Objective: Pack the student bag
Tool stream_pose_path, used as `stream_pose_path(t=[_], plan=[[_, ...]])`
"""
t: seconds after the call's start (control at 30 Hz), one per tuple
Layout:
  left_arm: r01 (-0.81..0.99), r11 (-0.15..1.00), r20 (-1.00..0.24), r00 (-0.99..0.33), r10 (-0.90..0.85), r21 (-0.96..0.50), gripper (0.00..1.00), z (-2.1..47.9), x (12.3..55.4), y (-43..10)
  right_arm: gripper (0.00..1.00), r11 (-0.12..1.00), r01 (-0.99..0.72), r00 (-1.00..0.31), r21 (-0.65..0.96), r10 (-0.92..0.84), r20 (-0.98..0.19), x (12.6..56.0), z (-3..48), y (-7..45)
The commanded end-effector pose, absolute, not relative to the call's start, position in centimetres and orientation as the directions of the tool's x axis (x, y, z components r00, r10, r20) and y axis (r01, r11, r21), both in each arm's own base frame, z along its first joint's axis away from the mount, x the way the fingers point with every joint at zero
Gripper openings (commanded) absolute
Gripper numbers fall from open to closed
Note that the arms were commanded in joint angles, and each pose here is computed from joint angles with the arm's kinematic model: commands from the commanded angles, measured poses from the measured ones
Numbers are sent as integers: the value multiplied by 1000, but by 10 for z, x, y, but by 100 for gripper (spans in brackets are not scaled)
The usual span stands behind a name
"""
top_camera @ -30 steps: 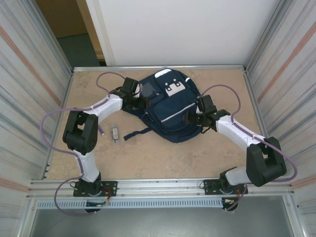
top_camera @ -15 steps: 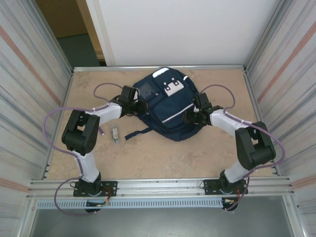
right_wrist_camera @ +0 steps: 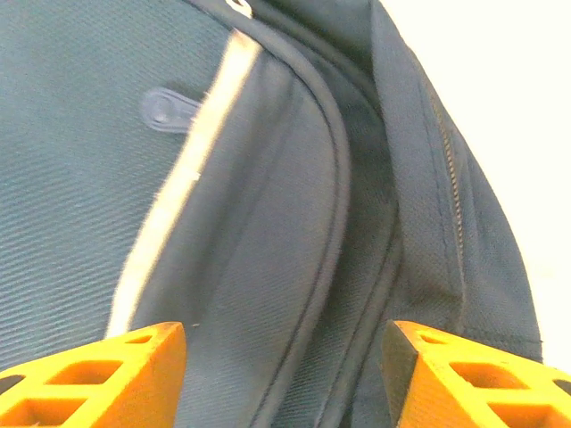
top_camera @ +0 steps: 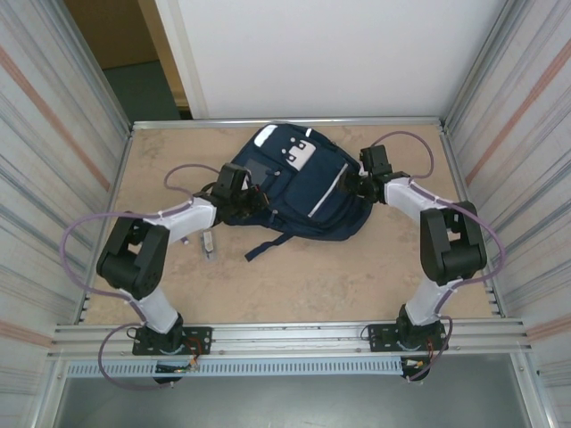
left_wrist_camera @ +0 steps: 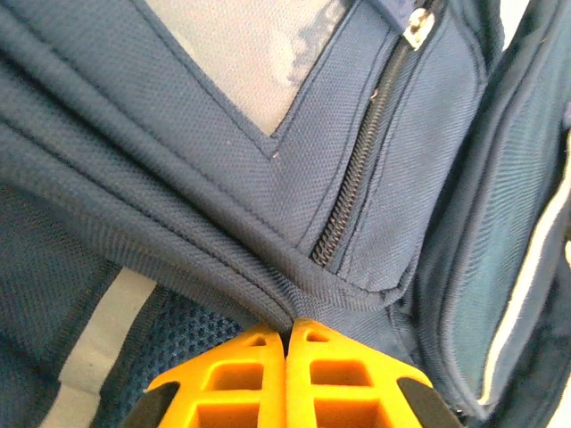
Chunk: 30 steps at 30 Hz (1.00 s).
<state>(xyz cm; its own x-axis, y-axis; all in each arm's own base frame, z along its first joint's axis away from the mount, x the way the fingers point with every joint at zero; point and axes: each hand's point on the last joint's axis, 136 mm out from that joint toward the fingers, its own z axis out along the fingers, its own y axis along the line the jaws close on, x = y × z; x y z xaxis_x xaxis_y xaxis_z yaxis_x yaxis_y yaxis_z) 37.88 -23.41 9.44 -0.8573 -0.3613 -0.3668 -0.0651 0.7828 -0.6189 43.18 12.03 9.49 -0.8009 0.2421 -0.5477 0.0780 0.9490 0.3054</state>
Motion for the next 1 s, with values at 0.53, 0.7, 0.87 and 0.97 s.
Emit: stream_pose_path(t=[0.53, 0.7, 0.87, 0.97], plan=[[-140, 626, -226, -854, -468, -767, 0, 158, 350, -257, 51, 688, -705, -569, 174, -401, -718, 263, 156, 329], [-156, 621, -211, -854, -476, -768, 0, 160, 345, -257, 58, 376, -849, 21, -372, -679, -734, 246, 155, 339], [-174, 610, -183, -860, -476, -773, 0, 160, 342, -260, 60, 219, -767, 225, -603, -789, -572, 267, 146, 330], [-165, 611, -183, -866, -466, -774, 0, 159, 341, -265, 60, 150, -661, 346, -735, -808, -477, 283, 139, 329]])
